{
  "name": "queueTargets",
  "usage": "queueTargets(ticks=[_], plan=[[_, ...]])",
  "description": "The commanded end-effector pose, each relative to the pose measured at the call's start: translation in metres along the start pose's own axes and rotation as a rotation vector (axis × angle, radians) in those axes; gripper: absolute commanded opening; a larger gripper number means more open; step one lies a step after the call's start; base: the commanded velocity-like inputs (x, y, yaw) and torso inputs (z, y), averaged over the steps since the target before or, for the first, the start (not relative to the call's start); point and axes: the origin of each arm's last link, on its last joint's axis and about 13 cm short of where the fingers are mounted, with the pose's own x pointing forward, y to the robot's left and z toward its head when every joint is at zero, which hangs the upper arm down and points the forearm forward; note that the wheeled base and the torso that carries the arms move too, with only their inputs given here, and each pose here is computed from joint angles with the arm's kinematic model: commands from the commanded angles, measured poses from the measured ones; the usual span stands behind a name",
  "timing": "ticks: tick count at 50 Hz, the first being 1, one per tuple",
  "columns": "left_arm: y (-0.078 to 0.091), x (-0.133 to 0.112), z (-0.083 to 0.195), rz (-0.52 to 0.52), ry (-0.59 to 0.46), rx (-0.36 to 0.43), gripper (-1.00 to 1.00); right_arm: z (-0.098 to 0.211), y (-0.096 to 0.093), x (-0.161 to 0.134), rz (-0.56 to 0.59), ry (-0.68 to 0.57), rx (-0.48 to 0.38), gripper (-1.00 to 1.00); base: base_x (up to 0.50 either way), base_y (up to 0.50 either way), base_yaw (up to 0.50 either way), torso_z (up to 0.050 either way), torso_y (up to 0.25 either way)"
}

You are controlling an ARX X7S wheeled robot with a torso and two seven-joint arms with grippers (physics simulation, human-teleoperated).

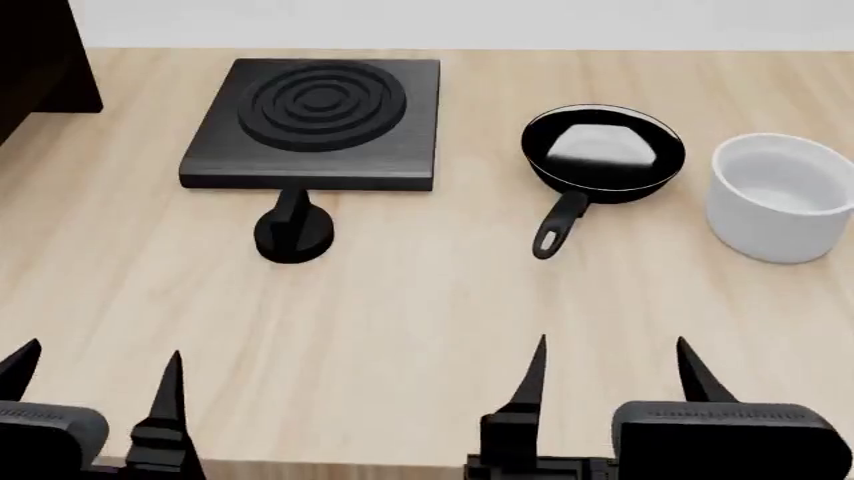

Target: Put the frying pan on the cabinet shelf.

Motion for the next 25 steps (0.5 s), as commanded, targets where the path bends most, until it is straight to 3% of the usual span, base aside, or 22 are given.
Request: queueTargets(ticks=[1, 7, 11, 25], plan=[[0.0, 0.002, 0.021, -0.005, 0.002, -0.013, 1.0, 0.015, -0.002, -0.005, 0.011, 0.005, 0.017, 1.0, 0.0, 0.0, 0.0, 0.0, 0.0], [-0.005, 0.001, 0.009, -0.037, 0.034, -0.022, 1.0, 0.005, -0.001, -0.008, 0.004, 0.028, 0.006, 1.0, 0.0, 0.0, 0.0, 0.0, 0.0], [-0.004, 0.0, 0.012, -0.028, 0.02, -0.03, 1.0, 0.004, -0.001, -0.013, 0.004, -0.012, -0.039, 1.0, 0.0, 0.0, 0.0, 0.0, 0.0], [-0.001, -0.002, 0.009, -0.007, 0.012, -0.035, 1.0, 0.007, -0.005, -0.016, 0.004, -0.023, -0.061, 1.0, 0.0, -0.03, 0.0, 0.0, 0.0]])
